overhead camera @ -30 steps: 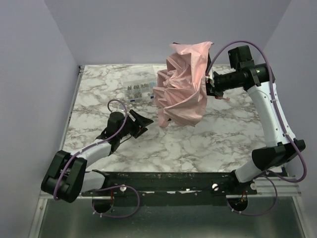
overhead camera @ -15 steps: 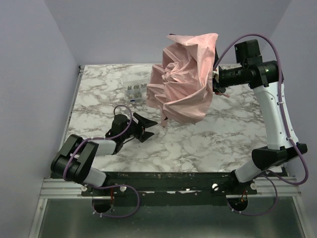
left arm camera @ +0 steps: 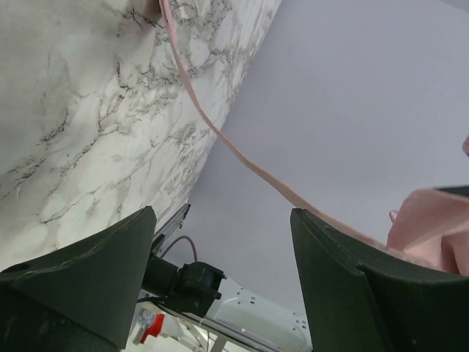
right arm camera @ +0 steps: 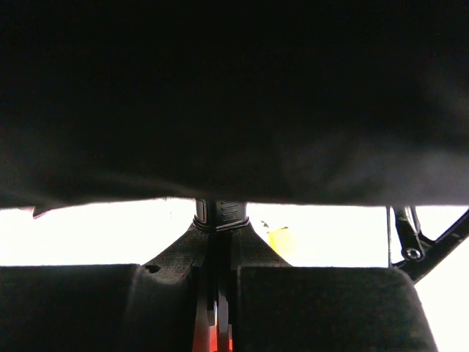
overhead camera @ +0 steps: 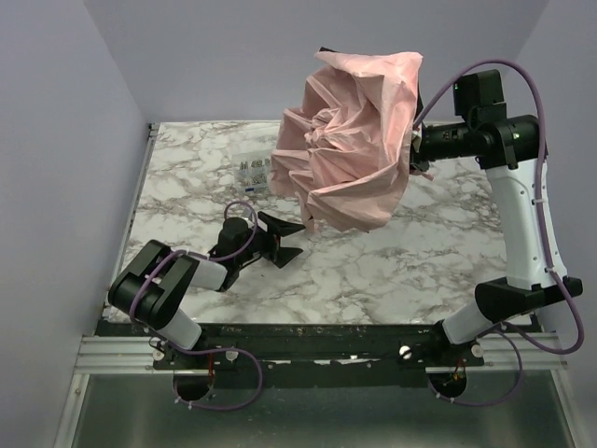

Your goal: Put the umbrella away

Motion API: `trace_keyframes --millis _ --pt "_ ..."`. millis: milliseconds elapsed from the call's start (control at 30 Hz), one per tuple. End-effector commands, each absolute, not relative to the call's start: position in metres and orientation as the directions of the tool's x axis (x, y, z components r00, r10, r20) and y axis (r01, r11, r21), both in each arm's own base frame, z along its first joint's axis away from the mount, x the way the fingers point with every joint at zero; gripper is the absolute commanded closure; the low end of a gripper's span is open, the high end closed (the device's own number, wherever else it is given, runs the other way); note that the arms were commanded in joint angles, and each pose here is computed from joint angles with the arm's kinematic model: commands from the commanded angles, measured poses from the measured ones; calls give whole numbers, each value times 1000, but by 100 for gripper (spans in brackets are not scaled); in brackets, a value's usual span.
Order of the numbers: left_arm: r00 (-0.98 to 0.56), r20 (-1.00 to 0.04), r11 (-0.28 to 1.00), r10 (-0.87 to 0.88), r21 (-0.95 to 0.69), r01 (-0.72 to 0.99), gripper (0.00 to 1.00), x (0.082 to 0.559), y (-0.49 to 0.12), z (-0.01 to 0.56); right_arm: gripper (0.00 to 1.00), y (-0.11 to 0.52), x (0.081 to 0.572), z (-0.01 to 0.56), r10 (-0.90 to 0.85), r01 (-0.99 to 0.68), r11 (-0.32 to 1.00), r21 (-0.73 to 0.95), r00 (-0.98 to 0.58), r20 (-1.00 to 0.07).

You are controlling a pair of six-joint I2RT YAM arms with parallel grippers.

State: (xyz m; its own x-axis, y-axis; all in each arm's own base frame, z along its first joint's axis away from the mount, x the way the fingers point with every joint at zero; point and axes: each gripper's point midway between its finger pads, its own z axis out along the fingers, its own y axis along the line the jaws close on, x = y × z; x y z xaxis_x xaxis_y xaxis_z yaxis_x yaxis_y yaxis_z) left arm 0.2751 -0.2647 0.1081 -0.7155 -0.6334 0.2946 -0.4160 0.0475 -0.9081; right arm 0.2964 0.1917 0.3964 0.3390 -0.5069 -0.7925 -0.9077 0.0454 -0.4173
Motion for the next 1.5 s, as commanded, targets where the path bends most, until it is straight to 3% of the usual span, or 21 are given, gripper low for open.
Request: trace_keyframes --millis 0,700,1100,1167,1333,1400,1467 --pt "-699 321 0 -639 -909 -417 23 287 -269 117 100 196 274 428 -421 -888 35 -459 403 -812" --pt "-710 367 -34 -601 -899 -436 25 286 -277 118 100 197 260 440 -392 -876 34 -481 431 -813" --pt "-740 386 5 -551 -885 -465 38 261 -288 102 100 198 261 443 -381 -871 39 -490 440 -813" --pt "-744 384 6 -547 -887 -462 47 261 -291 101 100 198 260 444 -376 -871 38 -490 442 -815" --pt "-749 393 -33 -534 -894 -446 92 265 -293 104 100 197 256 448 -377 -865 42 -499 449 -810" --pt "-754 387 -47 -531 -902 -429 100 270 -292 108 100 196 252 448 -375 -869 34 -493 446 -813" --pt "-766 363 -58 -531 -917 -395 100 280 -290 115 100 196 245 447 -366 -877 22 -480 439 -820"
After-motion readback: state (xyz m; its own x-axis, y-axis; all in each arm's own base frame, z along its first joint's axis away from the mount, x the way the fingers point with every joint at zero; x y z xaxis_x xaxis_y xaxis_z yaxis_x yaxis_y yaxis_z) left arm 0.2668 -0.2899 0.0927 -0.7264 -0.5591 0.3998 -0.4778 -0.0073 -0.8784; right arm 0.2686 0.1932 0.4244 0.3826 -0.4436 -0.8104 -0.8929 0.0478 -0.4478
